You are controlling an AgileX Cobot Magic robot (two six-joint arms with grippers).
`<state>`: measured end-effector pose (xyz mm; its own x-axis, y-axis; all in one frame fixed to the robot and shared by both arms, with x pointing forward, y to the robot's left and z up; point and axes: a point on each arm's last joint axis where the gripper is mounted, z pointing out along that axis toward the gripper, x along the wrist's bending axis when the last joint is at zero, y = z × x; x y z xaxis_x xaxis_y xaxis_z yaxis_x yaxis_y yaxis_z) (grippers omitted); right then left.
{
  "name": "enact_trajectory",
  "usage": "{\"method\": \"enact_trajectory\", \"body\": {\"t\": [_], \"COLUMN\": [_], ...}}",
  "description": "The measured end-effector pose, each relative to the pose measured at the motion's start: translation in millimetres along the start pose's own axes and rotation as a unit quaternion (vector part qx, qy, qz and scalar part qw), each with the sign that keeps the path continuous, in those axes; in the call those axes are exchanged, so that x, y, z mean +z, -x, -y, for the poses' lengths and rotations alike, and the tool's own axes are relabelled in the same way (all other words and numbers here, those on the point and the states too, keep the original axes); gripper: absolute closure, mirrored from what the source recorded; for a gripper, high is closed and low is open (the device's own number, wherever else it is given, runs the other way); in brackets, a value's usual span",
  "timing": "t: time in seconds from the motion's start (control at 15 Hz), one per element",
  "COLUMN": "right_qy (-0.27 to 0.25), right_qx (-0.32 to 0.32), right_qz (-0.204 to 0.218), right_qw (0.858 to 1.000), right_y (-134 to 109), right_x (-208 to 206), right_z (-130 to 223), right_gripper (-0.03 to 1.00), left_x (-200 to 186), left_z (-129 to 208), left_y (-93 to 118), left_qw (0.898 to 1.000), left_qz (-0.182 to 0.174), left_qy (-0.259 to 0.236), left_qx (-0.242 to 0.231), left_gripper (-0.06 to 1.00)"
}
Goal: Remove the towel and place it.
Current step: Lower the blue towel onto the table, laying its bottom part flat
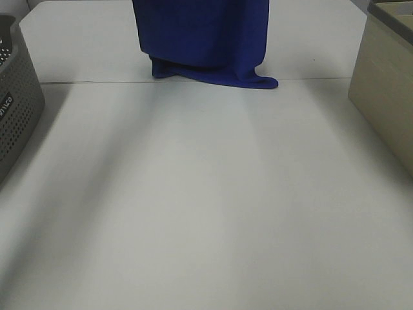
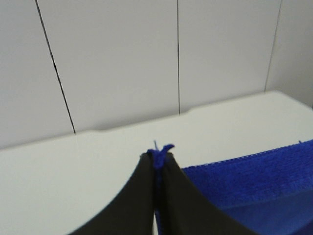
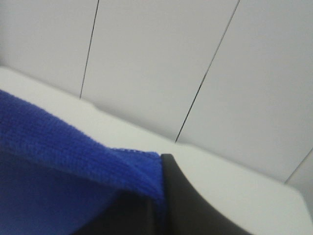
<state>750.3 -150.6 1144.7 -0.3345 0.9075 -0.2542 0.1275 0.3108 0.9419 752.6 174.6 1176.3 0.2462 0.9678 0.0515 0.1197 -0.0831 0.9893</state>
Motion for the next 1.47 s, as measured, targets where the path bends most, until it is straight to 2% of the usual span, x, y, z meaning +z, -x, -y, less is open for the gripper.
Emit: {"method": "enact_trajectory", "body": {"t": [0.07,0.2,0.4,0.47,0.53,0.73,0.87,1.0,1.07,1.27,1.4,1.47], "right_qy": [-0.051,-0.107,-0.231,-0.256,-0.264,-0.221,-0.201,-0.203,-0.214,-0.188,-0.135,-0.086], "right_qx": [0.014,0.030,0.051,0.054,0.055,0.063,0.065,0.060,0.054,0.045,0.044,0.046], "right_qz": [-0.023,-0.055,-0.137,-0.162,-0.176,-0.184,-0.179,-0.171,-0.158,-0.115,-0.082,-0.061], "right_qw": [0.998,0.992,0.962,0.951,0.947,0.956,0.961,0.962,0.962,0.974,0.987,0.993], "right_y": [-2,-4,-10,-13,-14,-9,-6,-5,-5,-2,-1,0], "right_x": [-7,-27,-86,-105,-123,-171,-190,-189,-174,-129,-86,-67], "right_z": [3,-4,-23,-29,-39,-73,-85,-85,-76,-60,-45,-42], "right_gripper": [0.97,0.97,0.97,0.97,0.97,0.97,0.97,0.97,0.97,0.97,0.97,0.97], "left_x": [-6,-25,-84,-105,-124,-173,-185,-182,-173,-115,-75,-56], "left_z": [2,-9,-55,-69,-80,-107,-113,-111,-105,-73,-56,-49], "left_y": [2,1,8,13,16,19,20,20,21,19,12,10], "left_qw": [0.999,0.996,0.993,0.992,0.992,0.991,0.990,0.989,0.989,0.991,0.997,0.999], "left_qz": [0.004,0.006,0.027,0.038,0.044,0.061,0.071,0.070,0.063,0.038,0.012,0.000], "left_qy": [-0.048,-0.085,-0.113,-0.120,-0.122,-0.121,-0.121,-0.124,-0.132,-0.131,-0.077,-0.037], "left_qx": [0.000,0.000,-0.010,-0.013,-0.012,-0.017,-0.023,-0.027,-0.025,-0.012,0.002,0.017], "left_gripper": [0.94,0.94,0.94,0.94,0.94,0.94,0.94,0.94,0.94,0.94,0.94,0.94]}}
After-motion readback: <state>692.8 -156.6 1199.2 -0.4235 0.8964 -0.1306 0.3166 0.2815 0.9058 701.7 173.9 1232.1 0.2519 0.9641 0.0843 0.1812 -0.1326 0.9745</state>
